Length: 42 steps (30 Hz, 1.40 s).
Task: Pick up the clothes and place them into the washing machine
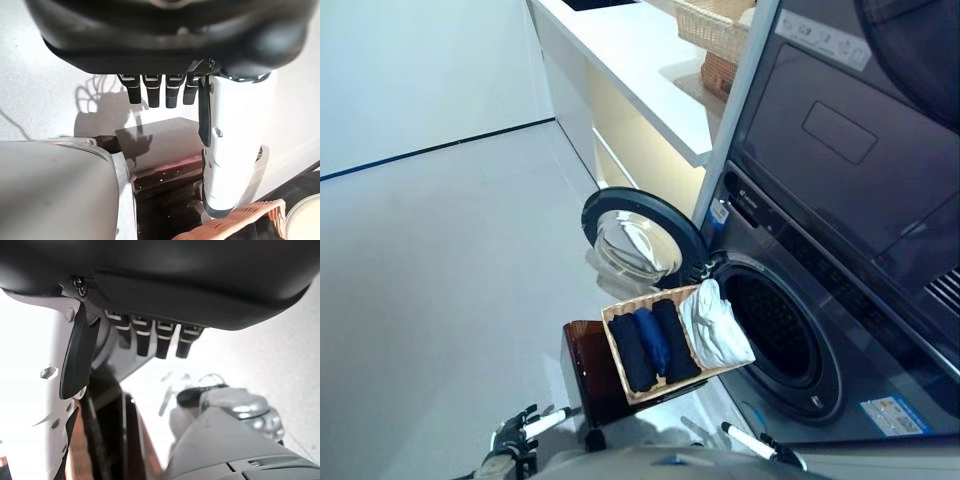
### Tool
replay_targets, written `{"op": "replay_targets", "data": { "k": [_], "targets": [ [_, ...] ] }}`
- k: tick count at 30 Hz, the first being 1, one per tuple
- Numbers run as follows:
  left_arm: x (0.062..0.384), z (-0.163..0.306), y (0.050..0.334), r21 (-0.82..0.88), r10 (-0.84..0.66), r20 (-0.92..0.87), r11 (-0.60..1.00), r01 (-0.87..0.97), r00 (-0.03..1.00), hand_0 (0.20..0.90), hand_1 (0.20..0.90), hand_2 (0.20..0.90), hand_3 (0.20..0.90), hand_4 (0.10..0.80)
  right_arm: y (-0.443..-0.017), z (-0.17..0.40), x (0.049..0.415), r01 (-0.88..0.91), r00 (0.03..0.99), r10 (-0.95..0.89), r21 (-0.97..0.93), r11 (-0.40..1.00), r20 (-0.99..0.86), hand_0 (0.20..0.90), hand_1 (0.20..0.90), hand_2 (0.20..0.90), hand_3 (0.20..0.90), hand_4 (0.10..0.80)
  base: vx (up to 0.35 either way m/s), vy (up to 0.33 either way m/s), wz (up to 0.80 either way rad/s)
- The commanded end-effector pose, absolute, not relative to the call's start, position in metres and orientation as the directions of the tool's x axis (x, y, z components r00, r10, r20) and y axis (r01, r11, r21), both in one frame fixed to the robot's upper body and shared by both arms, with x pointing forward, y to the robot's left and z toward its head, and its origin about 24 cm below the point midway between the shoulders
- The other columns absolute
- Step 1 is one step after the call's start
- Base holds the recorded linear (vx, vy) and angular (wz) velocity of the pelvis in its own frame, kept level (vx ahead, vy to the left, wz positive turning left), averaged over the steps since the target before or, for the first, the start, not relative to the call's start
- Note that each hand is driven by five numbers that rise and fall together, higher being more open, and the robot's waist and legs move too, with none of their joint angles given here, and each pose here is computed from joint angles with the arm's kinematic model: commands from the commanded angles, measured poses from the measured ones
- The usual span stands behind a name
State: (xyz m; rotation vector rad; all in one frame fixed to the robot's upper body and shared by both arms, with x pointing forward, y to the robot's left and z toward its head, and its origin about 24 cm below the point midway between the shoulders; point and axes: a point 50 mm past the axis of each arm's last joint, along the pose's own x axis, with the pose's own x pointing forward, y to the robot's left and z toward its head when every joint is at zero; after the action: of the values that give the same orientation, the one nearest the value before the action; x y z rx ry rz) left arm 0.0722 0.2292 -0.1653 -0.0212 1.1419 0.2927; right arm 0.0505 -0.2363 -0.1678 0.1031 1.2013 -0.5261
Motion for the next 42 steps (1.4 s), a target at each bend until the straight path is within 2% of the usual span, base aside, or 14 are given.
{"op": "replay_targets", "data": {
  "k": [1, 5, 12, 19, 32, 35, 40, 42],
  "targets": [
    [0.063, -0.165, 0.235, 0.151, 0.239, -0.898, 0.956, -0.251, 0.37, 0.9, 0.9, 0.9, 0.9, 0.8, -0.258, -0.158, 0.072, 0.46, 0.328, -0.4, -0.225, 0.859, -0.856, 0.9, 0.9, 0.9, 0.9, 0.8, 0.037, 0.046, -0.01],
    [0.059, -0.165, 0.239, 0.159, 0.251, -0.9, 0.951, -0.267, 0.358, 0.9, 0.9, 0.9, 0.9, 0.8, -0.257, -0.157, 0.079, 0.458, 0.348, -0.398, -0.216, 0.862, -0.849, 0.9, 0.9, 0.9, 0.9, 0.8, 0.038, 0.071, 0.02],
    [0.065, -0.163, 0.245, 0.174, 0.263, -0.893, 0.95, -0.259, 0.365, 0.9, 0.9, 0.9, 0.9, 0.8, -0.251, -0.151, 0.108, 0.455, 0.437, -0.388, -0.172, 0.873, -0.811, 0.9, 0.9, 0.9, 0.9, 0.8, 0.046, 0.119, 0.04],
    [0.072, -0.161, 0.248, 0.19, 0.277, -0.881, 0.949, -0.251, 0.384, 0.9, 0.9, 0.9, 0.9, 0.8, -0.247, -0.147, 0.124, 0.443, 0.483, -0.383, -0.157, 0.883, -0.788, 0.9, 0.9, 0.9, 0.9, 0.8, 0.113, -0.085, 0.02],
    [0.052, -0.164, 0.244, 0.182, 0.285, -0.899, 0.933, -0.309, 0.333, 0.9, 0.9, 0.9, 0.9, 0.8, -0.246, -0.152, 0.108, 0.401, 0.439, -0.373, -0.193, 0.895, -0.817, 0.9, 0.9, 0.9, 0.9, 0.8, 0.144, -0.164, 0.15],
    [0.053, -0.165, 0.241, 0.173, 0.282, -0.898, 0.932, -0.319, 0.338, 0.9, 0.9, 0.9, 0.9, 0.8, -0.249, -0.15, 0.112, 0.402, 0.453, -0.382, -0.198, 0.894, -0.805, 0.9, 0.9, 0.9, 0.9, 0.8, 0.046, -0.15, 0.04],
    [0.075, -0.164, 0.23, 0.147, 0.246, -0.879, 0.955, -0.259, 0.408, 0.9, 0.9, 0.9, 0.9, 0.8, -0.267, -0.141, 0.122, 0.428, 0.481, -0.439, -0.234, 0.873, -0.759, 0.9, 0.9, 0.9, 0.9, 0.8, -0.026, -0.06, 0.54],
    [0.085, -0.162, 0.228, 0.152, 0.236, -0.867, 0.964, -0.218, 0.44, 0.9, 0.9, 0.9, 0.9, 0.8, -0.272, -0.135, 0.133, 0.353, 0.52, -0.451, -0.299, 0.887, -0.726, 0.9, 0.9, 0.9, 0.9, 0.8, -0.041, -0.012, 0.76]
  ]
}}
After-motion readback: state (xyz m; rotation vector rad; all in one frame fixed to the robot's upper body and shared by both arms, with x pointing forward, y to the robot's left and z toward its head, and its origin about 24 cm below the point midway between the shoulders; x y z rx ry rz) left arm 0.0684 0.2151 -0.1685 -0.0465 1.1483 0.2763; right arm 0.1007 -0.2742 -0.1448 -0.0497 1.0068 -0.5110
